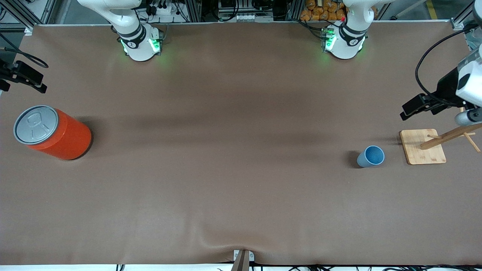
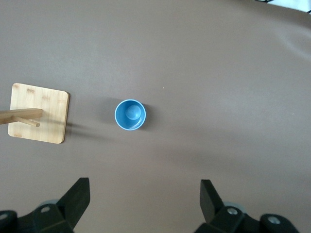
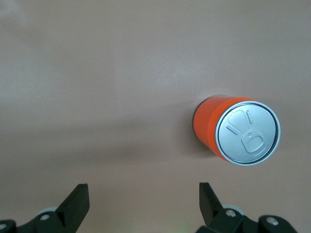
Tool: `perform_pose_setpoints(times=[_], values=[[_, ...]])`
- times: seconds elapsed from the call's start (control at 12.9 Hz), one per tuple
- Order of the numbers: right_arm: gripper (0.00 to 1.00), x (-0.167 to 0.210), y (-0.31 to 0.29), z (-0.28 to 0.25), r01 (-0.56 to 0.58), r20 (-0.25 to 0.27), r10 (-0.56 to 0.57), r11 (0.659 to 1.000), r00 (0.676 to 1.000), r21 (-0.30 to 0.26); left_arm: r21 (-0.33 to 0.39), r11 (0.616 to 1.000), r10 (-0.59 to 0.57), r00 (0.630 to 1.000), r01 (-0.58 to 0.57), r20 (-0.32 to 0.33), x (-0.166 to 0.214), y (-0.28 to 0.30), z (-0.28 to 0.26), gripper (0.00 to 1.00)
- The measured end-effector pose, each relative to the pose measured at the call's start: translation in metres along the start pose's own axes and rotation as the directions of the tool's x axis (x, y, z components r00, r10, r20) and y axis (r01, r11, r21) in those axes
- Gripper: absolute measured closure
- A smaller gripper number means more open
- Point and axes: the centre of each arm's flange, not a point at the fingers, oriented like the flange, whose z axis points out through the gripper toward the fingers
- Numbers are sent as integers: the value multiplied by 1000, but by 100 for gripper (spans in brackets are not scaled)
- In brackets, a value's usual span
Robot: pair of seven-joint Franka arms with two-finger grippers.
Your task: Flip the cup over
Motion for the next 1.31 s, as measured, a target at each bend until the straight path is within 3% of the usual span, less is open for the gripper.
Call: perform_pose_setpoints(times=[0.23, 0.77, 1.08, 1.31], values=[[0, 0, 0, 0, 0, 0, 0, 1000, 1000, 0, 7, 1000, 8, 1000, -8, 1, -7, 3, -11, 0], [0, 0, 0, 0, 0, 0, 0, 1000, 1000, 0, 21, 1000, 14, 998, -12, -63, -5, 1, -45, 0], [0, 0, 0, 0, 0, 0, 0, 1000, 1000, 0, 52, 998, 41, 999, -42, 36, -17, -3, -39, 0], [0, 0, 0, 0, 0, 0, 0, 1000, 1000, 0, 61, 996, 65, 996, -69, 68, -24, -1, -35, 0]])
